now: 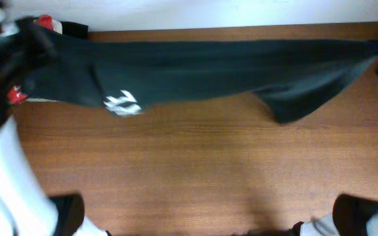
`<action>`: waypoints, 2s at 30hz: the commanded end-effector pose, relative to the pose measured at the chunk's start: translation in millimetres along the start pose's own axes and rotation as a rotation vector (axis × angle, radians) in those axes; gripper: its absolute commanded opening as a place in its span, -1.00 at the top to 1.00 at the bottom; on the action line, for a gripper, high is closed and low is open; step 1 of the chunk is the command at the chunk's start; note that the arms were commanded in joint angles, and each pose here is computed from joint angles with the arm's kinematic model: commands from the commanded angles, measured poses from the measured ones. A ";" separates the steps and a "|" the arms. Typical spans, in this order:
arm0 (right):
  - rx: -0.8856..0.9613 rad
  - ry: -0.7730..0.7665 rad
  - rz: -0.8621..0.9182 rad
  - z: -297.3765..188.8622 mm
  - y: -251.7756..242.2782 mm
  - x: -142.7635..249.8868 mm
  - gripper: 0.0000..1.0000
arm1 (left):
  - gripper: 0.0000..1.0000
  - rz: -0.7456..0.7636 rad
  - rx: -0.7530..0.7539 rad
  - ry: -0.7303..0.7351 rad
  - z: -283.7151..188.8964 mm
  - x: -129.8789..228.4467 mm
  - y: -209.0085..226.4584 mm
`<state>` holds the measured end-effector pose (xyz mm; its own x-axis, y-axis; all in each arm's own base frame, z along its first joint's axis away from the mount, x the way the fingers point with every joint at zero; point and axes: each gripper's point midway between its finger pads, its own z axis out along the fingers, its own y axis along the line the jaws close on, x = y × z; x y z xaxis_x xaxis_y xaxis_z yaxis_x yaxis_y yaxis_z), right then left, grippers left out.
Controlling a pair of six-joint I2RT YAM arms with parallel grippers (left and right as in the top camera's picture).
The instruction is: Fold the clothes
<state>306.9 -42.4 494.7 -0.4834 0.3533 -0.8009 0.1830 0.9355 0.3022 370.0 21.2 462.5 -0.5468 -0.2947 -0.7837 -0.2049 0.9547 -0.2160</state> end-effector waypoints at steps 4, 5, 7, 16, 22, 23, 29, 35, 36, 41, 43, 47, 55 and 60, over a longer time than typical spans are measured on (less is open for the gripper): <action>0.028 0.057 -0.005 1.4 -9.5 14.4 0.92 | 0.99 -0.026 -0.058 0.323 60.5 64.3 14.4; 0.025 0.020 -0.023 -15.5 -6.0 13.9 0.93 | 0.99 -0.042 -0.076 0.288 37.9 61.6 17.6; 0.021 -0.037 -0.041 -41.7 -0.7 14.3 0.92 | 1.00 -0.041 -0.010 0.172 -18.4 52.0 8.3; 0.040 0.296 -0.017 78.5 -31.6 54.4 0.92 | 0.99 -0.031 -0.057 0.316 27.7 90.0 18.4; -0.037 0.084 -0.070 107.6 -18.1 0.7 0.92 | 0.99 0.013 -0.019 0.168 125.6 40.0 7.8; -0.039 0.067 -0.074 95.2 -14.7 -1.8 0.92 | 0.99 0.014 -0.020 0.133 103.6 27.5 6.0; -0.028 0.130 -0.058 8.1 -3.8 41.6 0.92 | 1.00 0.057 0.139 0.123 -26.5 38.5 -23.9; -0.048 0.018 -0.087 -82.2 11.5 68.8 0.92 | 0.99 0.074 0.219 0.093 -123.0 97.6 -37.7; -0.048 0.015 -0.088 -83.5 11.8 69.0 0.93 | 0.99 0.070 0.212 0.107 -127.0 107.7 -32.4; -0.034 0.096 -0.067 -1.1 -0.9 38.1 0.92 | 0.99 0.061 0.036 0.063 -40.8 73.8 -29.9; -0.036 0.083 -0.070 57.7 -8.6 10.8 0.92 | 0.99 0.050 0.005 -0.022 38.2 32.3 -48.1; -0.114 -0.061 -0.065 133.9 -6.8 -45.2 0.92 | 0.99 0.064 0.039 -0.257 149.6 -45.0 -74.6; 0.012 -0.369 -0.104 -49.2 -17.0 -79.8 0.92 | 0.99 0.186 0.015 -0.636 -89.0 -117.6 -52.0; 0.066 0.133 0.034 40.0 -58.8 9.3 0.92 | 0.99 0.129 -0.199 0.223 113.3 47.8 -17.4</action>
<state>288.3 -74.6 508.4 -0.4227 0.3440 -0.8384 0.2024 0.9376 0.2827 383.9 -6.2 503.8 -0.4158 -0.0927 -0.9047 -0.1459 0.9887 -0.0342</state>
